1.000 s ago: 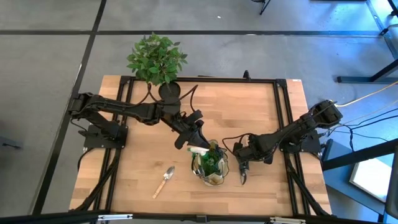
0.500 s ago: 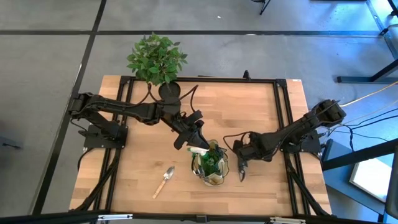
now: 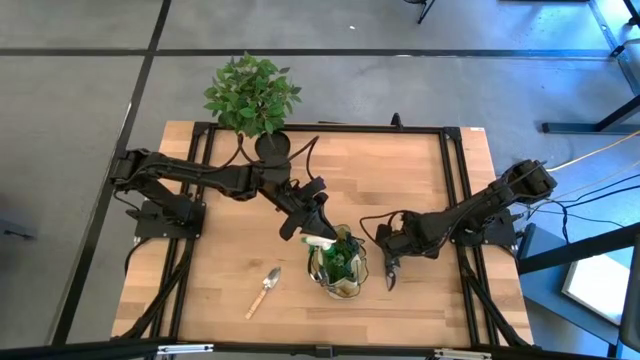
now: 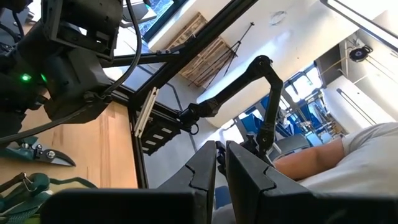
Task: Pick & Place Garden tools in Gardening bag
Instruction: Put the green shear scissors into the brown gardening bag
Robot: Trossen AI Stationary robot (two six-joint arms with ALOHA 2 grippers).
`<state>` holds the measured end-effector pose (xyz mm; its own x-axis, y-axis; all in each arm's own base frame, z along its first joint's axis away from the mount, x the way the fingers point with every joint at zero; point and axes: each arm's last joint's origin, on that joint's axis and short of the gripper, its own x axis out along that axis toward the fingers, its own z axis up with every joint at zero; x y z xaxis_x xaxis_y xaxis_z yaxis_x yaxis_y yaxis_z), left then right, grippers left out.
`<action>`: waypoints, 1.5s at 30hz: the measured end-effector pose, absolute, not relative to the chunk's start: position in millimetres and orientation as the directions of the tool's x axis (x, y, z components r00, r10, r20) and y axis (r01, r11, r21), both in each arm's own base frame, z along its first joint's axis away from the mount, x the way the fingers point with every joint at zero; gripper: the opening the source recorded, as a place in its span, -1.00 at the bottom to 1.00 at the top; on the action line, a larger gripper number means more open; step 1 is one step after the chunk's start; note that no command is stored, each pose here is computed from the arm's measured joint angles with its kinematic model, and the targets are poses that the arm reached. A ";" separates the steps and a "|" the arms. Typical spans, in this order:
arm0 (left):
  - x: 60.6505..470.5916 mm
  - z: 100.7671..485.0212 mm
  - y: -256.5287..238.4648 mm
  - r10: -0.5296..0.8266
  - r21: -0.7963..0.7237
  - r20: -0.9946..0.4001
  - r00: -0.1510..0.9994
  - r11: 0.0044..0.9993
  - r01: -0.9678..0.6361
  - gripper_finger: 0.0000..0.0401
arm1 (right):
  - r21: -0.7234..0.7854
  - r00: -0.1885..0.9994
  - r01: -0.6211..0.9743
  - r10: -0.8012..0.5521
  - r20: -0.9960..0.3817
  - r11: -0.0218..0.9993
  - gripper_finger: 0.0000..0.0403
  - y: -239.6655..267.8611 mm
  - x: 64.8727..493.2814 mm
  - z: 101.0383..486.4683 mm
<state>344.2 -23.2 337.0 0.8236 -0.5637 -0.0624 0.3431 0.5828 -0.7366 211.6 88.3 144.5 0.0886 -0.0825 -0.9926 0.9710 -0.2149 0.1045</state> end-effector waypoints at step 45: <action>342.7 313.1 -14.2 -0.338 -0.675 -0.306 0.890 0.736 0.047 -0.84 | 0.123 0.102 0.976 -0.120 -0.987 -0.179 -0.80 74.3 181.9 204.3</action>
<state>342.7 -14.2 313.1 0.8901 -0.3378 -0.3061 0.0472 0.7361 -0.6752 181.9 74.3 204.3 0.1025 -0.1202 -0.9874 0.9761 -0.1791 0.1231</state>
